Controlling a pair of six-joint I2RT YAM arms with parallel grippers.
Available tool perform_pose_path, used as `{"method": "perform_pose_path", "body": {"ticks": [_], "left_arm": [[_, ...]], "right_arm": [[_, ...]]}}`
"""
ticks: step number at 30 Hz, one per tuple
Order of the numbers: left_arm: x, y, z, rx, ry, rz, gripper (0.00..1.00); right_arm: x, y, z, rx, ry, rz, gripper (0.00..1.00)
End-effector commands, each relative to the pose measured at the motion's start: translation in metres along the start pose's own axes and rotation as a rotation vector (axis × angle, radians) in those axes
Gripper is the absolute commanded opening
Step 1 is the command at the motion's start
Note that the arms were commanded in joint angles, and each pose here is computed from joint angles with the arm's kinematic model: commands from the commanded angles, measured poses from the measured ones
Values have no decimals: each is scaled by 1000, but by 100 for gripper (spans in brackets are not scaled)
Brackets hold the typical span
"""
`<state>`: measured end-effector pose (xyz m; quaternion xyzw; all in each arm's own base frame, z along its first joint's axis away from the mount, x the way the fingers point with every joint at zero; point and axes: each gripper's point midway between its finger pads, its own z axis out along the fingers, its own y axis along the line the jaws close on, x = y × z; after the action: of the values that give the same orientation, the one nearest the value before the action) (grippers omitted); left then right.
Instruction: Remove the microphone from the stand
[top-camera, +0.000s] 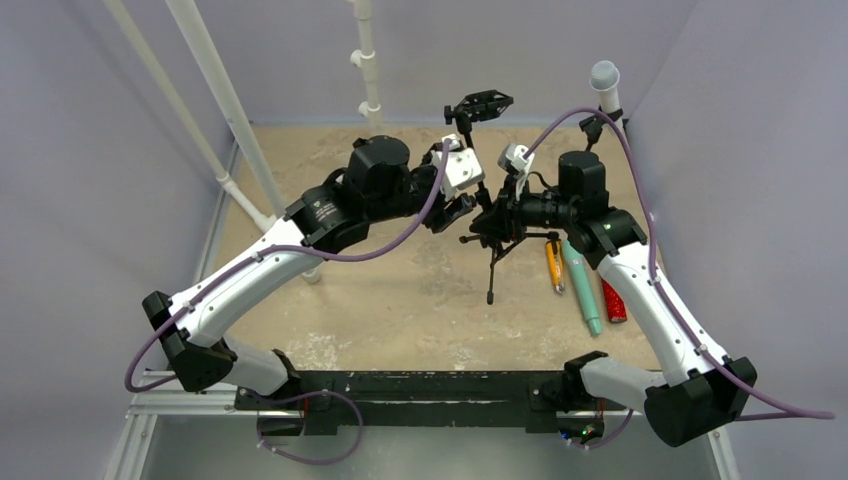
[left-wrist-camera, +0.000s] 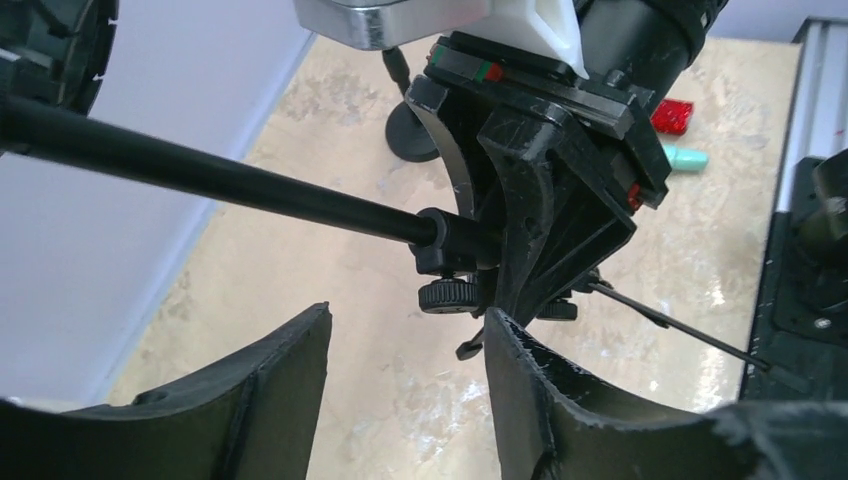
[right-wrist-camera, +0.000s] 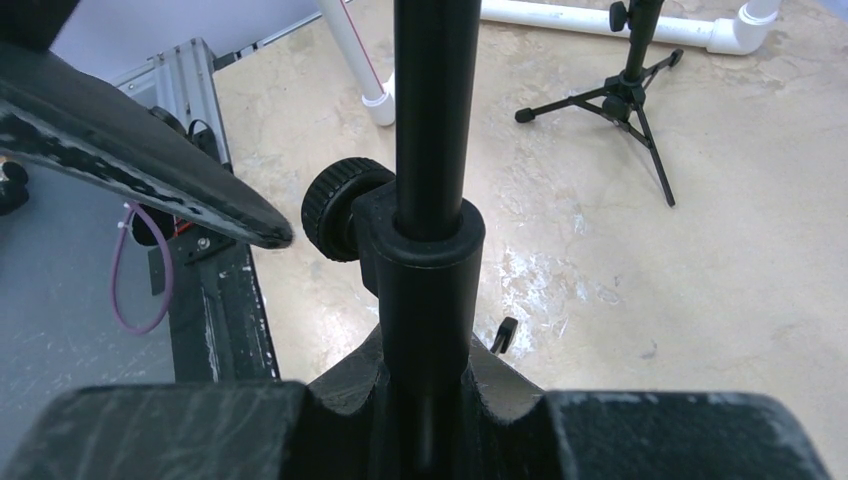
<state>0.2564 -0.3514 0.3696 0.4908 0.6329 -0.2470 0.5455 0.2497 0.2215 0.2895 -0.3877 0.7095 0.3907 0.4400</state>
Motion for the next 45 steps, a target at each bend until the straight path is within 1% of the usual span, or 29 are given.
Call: {"method": "perform_pose_path", "body": {"ticks": [1, 9, 10, 11, 14, 15, 17, 19, 22, 23, 24, 25, 26, 27, 28, 29, 31, 32, 34, 36, 38, 43, 45], "left_arm": [[-13, 8, 3, -62, -3, 128, 54], [-10, -5, 18, -23, 9, 152, 40], [-11, -6, 19, -22, 8, 150, 36], [-10, -6, 19, -21, 10, 146, 29], [-10, -8, 21, -17, 12, 114, 5], [-10, -10, 20, -11, 9, 97, 0], [-10, -17, 19, 24, 1, 39, 0], [-13, -24, 15, 84, -16, -55, 0], [-21, -31, 7, 201, -56, -253, 0], [-24, -23, 3, 231, -80, -345, 0], [-25, -23, 0, 286, -95, -474, 1], [-29, -18, -3, 328, -123, -559, 9], [-31, -14, -7, 363, -144, -627, 27], [-34, -11, -10, 391, -165, -674, 39], [-35, -7, -14, 401, -179, -697, 52], [-34, -3, -17, 393, -185, -710, 61], [-31, 3, -23, 364, -192, -703, 74], [-30, 7, -27, 346, -198, -697, 79], [-32, 11, -35, 321, -214, -674, 85], [-35, 16, -45, 285, -232, -620, 87], [-38, 23, -54, 214, -241, -544, 89], [-54, 56, -79, -1, -254, -300, 90], [-58, 66, -84, -44, -252, -140, 90]], "right_arm": [[-26, 7, -6, -15, -81, -76, 0], [-24, 7, -6, -15, -78, -74, 0], [-24, 6, -6, -13, -79, -75, 0], [-24, 7, -7, -13, -80, -76, 0], [-24, 6, -7, -10, -81, -78, 0], [-23, 7, -7, -9, -80, -78, 0], [-22, 7, -8, -8, -80, -83, 0], [-22, 7, -9, -5, -79, -89, 0], [-21, 7, -11, -3, -79, -102, 0], [-21, 7, -11, -2, -80, -104, 0], [-21, 7, -12, -2, -80, -105, 0], [-21, 7, -12, -3, -81, -107, 0], [-20, 7, -12, -4, -81, -105, 0], [-20, 7, -13, -3, -82, -103, 0], [-20, 6, -13, -2, -82, -102, 0], [-20, 6, -13, -1, -83, -102, 0], [-20, 6, -14, -1, -85, -103, 0], [-20, 6, -15, -1, -85, -102, 0], [-19, 6, -16, 1, -85, -100, 0], [-18, 6, -16, -3, -84, -99, 0], [-16, 9, -16, -18, -82, -95, 0], [-5, 23, -16, -100, -62, -116, 0], [0, 29, -17, -138, -53, -117, 0]]}}
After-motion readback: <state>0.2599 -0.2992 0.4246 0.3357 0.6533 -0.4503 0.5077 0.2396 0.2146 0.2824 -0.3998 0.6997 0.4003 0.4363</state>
